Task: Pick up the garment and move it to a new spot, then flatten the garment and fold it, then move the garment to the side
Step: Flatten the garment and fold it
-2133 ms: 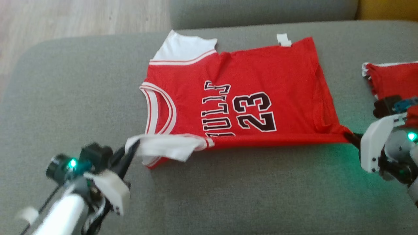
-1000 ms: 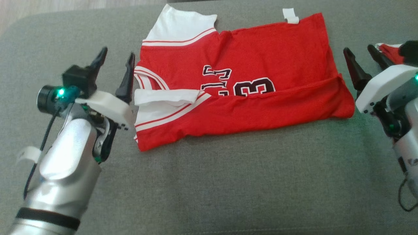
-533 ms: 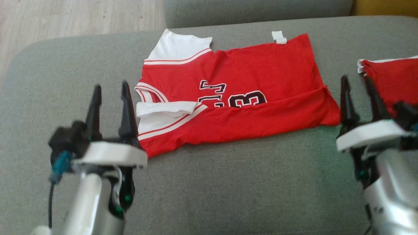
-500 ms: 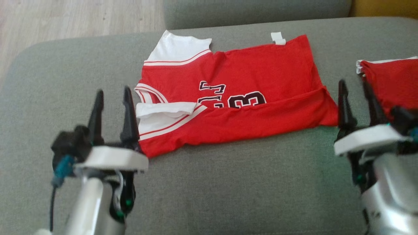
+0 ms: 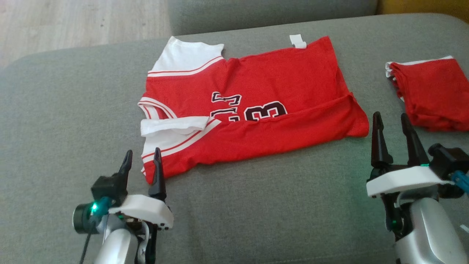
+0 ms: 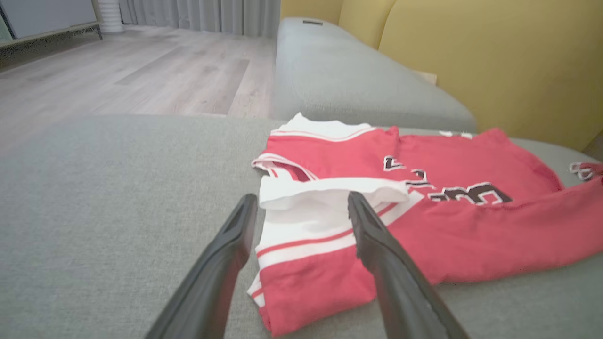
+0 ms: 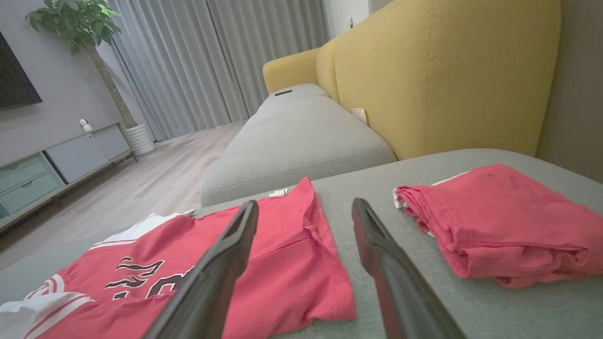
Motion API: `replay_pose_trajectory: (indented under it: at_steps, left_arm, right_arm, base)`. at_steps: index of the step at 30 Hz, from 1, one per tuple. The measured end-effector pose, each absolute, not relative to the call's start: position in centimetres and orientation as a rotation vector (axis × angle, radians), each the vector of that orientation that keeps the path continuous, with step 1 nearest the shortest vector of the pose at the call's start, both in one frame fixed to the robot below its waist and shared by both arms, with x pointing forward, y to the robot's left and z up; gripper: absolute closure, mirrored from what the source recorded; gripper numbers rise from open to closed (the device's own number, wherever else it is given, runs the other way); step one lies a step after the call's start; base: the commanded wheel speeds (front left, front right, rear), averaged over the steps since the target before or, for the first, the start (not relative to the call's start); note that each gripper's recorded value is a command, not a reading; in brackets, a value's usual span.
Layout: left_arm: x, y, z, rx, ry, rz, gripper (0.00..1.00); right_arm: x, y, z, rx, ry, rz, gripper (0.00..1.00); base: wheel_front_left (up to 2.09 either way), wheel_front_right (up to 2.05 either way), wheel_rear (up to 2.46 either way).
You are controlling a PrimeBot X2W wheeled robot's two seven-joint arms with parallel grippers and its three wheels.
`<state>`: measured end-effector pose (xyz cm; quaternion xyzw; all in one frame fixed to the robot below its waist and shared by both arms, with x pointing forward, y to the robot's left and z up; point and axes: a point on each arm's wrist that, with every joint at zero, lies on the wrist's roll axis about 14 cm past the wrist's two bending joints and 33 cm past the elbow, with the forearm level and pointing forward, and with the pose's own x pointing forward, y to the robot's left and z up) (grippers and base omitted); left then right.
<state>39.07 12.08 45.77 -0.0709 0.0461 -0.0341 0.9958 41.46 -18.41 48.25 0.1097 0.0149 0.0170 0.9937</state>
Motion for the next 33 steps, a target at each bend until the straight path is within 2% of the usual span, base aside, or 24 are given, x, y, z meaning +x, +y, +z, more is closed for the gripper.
replay_pose_trajectory:
  at_steps: [9,18,19,20,26,27,33]
  left_arm:
    - [39.2,12.0,38.7,0.001,0.332,-0.063,0.0]
    - [40.3,11.5,37.0,0.034,0.405,-0.086,0.0]
    - [40.4,11.5,37.0,0.034,0.404,-0.087,0.64]
    - [40.5,11.4,37.1,0.029,0.396,-0.09,1.0]
    - [41.8,11.5,39.8,0.012,0.287,-0.085,1.0]
    - [42.5,11.2,41.6,0.003,0.226,-0.094,1.0]
    - [43.4,10.8,45.6,-0.005,0.088,-0.121,1.0]
  right_arm:
    - [41.4,-19.7,48.0,0.211,0.054,-0.003,0.0]
    - [41.1,-20.4,47.6,0.206,0.087,-0.02,0.0]
    - [41.1,-20.3,47.5,0.199,0.094,-0.02,0.0]
    - [41.1,-20.4,47.2,0.195,0.108,-0.022,0.0]
    - [40.5,-21.1,43.0,0.181,0.278,-0.053,0.0]
    - [40.7,-20.8,41.8,0.194,0.331,-0.05,0.0]
    - [43.6,-19.5,40.3,0.232,0.397,-0.034,0.0]
  base:
    - [0.0,0.0,0.0]
    - [0.0,0.0,0.0]
    - [0.0,0.0,0.0]
    - [0.0,0.0,0.0]
    - [0.0,0.0,0.0]
    - [0.0,0.0,0.0]
    - [0.0,0.0,0.0]
